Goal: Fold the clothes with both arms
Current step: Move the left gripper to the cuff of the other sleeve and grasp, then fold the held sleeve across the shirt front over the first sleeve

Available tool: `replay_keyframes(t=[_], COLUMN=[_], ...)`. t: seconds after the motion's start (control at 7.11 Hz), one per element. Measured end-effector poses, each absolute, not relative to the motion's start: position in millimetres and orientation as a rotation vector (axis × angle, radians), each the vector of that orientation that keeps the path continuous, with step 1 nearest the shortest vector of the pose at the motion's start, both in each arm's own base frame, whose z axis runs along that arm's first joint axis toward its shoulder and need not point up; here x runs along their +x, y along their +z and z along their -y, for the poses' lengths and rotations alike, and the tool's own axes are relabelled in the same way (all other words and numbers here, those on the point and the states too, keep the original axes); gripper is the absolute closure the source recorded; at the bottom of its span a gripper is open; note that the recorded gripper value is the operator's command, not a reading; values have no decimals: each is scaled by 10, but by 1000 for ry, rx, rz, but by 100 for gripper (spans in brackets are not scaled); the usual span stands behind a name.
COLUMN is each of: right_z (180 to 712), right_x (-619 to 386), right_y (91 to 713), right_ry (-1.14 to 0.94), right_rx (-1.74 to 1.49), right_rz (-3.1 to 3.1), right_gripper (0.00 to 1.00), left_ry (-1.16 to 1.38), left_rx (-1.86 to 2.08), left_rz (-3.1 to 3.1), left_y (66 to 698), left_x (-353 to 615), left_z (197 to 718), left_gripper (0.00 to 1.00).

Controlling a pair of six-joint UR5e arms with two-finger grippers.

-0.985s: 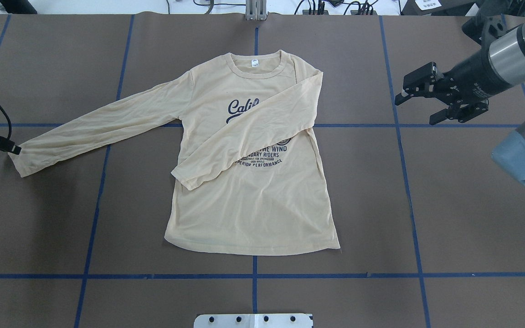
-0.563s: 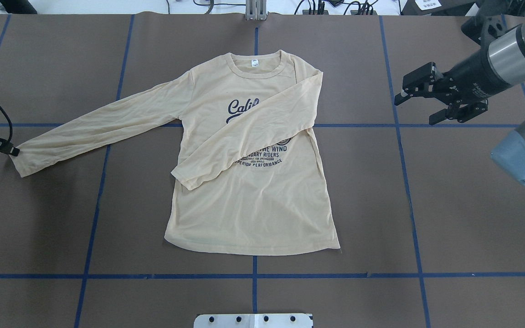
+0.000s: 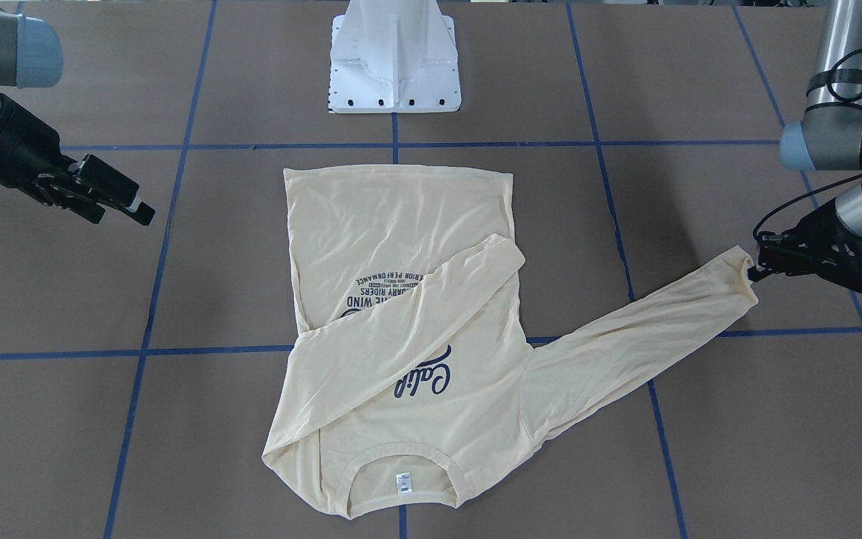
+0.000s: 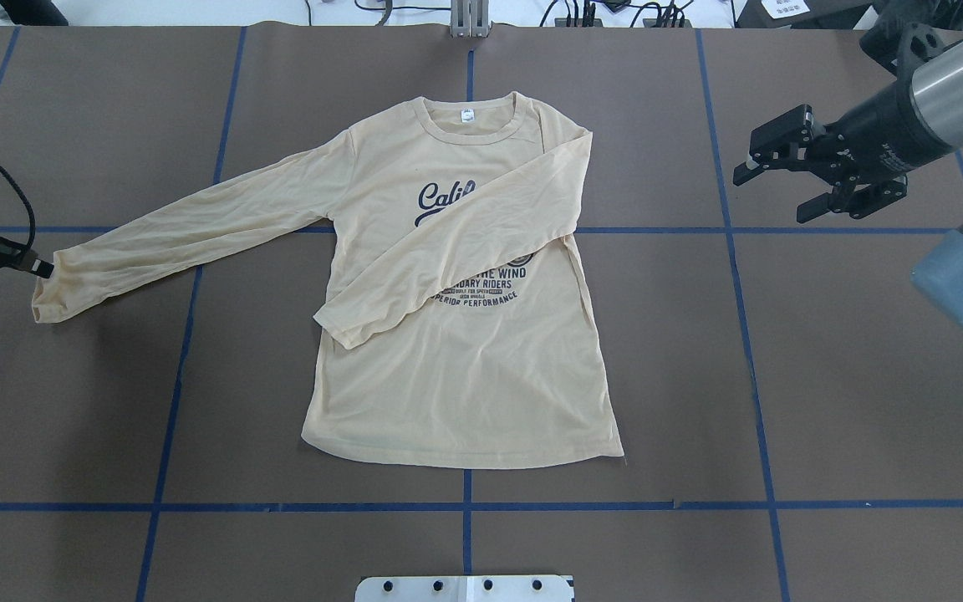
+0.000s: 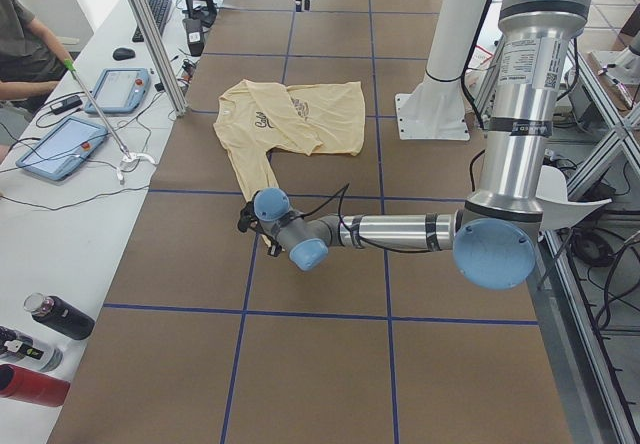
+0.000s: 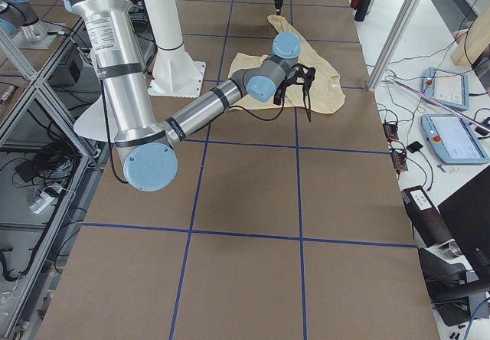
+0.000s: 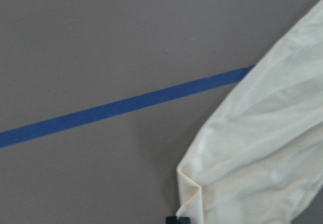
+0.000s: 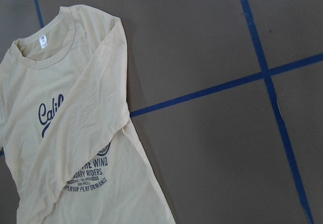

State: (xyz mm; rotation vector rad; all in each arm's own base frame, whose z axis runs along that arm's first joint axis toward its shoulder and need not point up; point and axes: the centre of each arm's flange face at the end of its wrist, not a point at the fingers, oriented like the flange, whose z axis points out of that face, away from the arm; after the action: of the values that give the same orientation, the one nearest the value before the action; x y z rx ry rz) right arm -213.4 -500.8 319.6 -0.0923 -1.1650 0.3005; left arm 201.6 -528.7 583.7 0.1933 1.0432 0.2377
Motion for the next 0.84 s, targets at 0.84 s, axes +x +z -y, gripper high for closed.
replay_keyframes(t=[0.84], right_z=[5005], right_x=[-1306], right_y=[4306], right_ry=[225], right_rx=[12], right_rz=[1052], right_gripper=[0], left_ry=[18], left_rx=[46], left_rz=[-1182], left_y=[2287], left_x=[3477], left_z=[5625], left_gripper=[100])
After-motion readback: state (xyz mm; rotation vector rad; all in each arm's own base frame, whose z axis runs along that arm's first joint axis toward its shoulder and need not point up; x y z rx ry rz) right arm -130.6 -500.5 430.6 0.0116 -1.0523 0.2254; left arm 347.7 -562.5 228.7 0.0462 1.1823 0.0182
